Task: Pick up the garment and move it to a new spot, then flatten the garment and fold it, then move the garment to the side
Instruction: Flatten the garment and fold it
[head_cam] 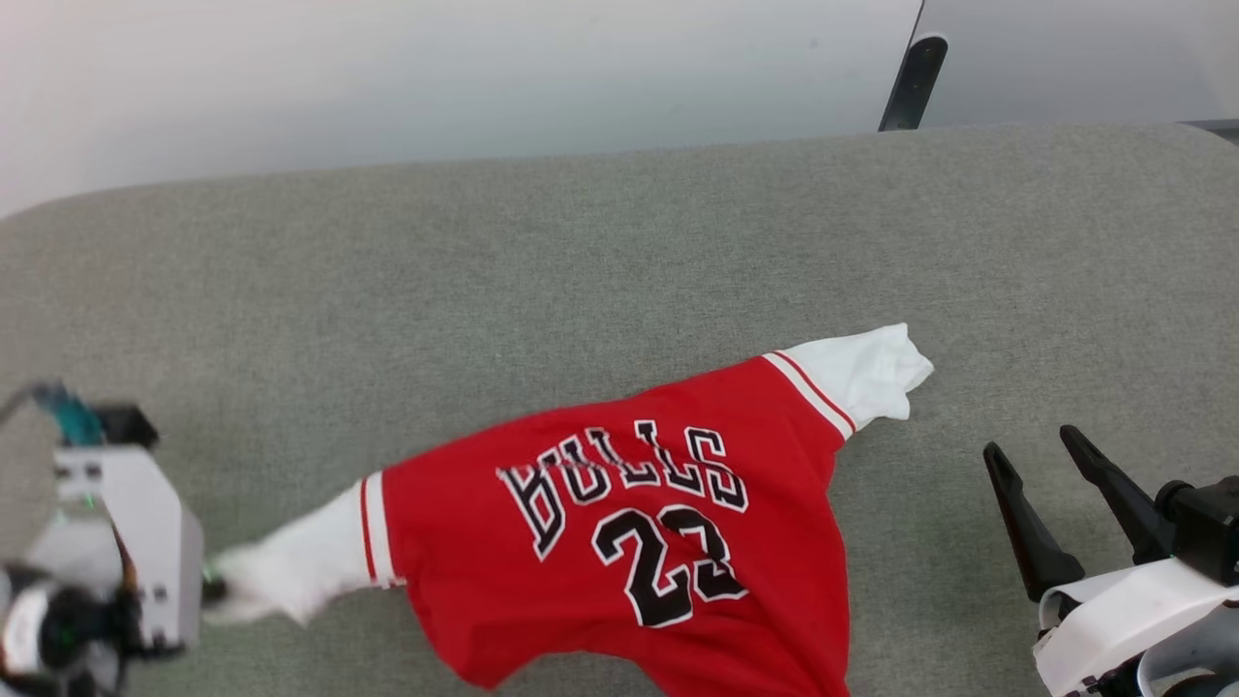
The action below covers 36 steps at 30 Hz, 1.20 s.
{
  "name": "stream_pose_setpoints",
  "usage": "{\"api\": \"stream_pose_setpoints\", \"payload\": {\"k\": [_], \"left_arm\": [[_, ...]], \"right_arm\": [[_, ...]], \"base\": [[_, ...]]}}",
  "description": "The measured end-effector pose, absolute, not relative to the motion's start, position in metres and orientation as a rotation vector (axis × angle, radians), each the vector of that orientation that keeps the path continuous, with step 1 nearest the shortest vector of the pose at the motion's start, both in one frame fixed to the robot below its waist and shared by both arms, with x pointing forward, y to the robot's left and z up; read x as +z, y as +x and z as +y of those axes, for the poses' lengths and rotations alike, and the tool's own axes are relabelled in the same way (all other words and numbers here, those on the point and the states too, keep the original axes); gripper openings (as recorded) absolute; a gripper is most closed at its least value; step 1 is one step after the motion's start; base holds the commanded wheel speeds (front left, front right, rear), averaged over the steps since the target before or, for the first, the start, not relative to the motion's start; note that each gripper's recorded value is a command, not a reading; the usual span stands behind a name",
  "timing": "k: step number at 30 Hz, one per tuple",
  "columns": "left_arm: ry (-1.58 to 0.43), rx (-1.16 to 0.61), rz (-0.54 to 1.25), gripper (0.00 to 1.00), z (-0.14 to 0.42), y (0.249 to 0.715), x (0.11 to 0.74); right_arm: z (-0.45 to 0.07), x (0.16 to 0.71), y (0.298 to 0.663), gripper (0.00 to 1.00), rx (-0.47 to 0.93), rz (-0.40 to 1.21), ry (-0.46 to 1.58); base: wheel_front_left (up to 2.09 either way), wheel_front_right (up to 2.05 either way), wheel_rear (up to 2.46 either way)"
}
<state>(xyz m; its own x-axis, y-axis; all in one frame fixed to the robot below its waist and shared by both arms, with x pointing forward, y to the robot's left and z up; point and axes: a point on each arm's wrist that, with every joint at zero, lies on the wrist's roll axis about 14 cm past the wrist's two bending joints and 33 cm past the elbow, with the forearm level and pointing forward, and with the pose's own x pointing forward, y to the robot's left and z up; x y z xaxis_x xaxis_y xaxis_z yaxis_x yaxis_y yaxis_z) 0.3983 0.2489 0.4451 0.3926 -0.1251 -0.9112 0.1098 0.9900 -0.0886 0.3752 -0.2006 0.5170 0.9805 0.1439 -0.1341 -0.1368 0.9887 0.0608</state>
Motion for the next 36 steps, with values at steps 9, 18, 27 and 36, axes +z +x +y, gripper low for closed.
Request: {"api": "stream_pose_setpoints", "payload": {"k": [9,18,27,36], "left_arm": [[-0.117,-0.137,1.295,0.09,0.245,0.351,0.391],[-0.141,-0.081,1.226,1.00,0.253,0.369,0.410],[-0.085,-0.117,1.067,1.00,0.246,0.401,0.472],[-0.026,-0.269,1.155,1.00,0.208,0.397,0.457]], "right_arm": [[-0.196,0.509,0.376,1.00,0.155,0.168,0.059],[-0.191,0.512,0.376,1.00,0.175,0.164,0.057],[-0.184,0.518,0.377,1.00,0.198,0.148,0.055],[-0.193,0.515,0.374,1.00,0.175,0.155,0.065]], "base": [[0.00,0.00,0.00],[0.00,0.00,0.00],[0.00,0.00,0.00],[0.00,0.00,0.00]]}}
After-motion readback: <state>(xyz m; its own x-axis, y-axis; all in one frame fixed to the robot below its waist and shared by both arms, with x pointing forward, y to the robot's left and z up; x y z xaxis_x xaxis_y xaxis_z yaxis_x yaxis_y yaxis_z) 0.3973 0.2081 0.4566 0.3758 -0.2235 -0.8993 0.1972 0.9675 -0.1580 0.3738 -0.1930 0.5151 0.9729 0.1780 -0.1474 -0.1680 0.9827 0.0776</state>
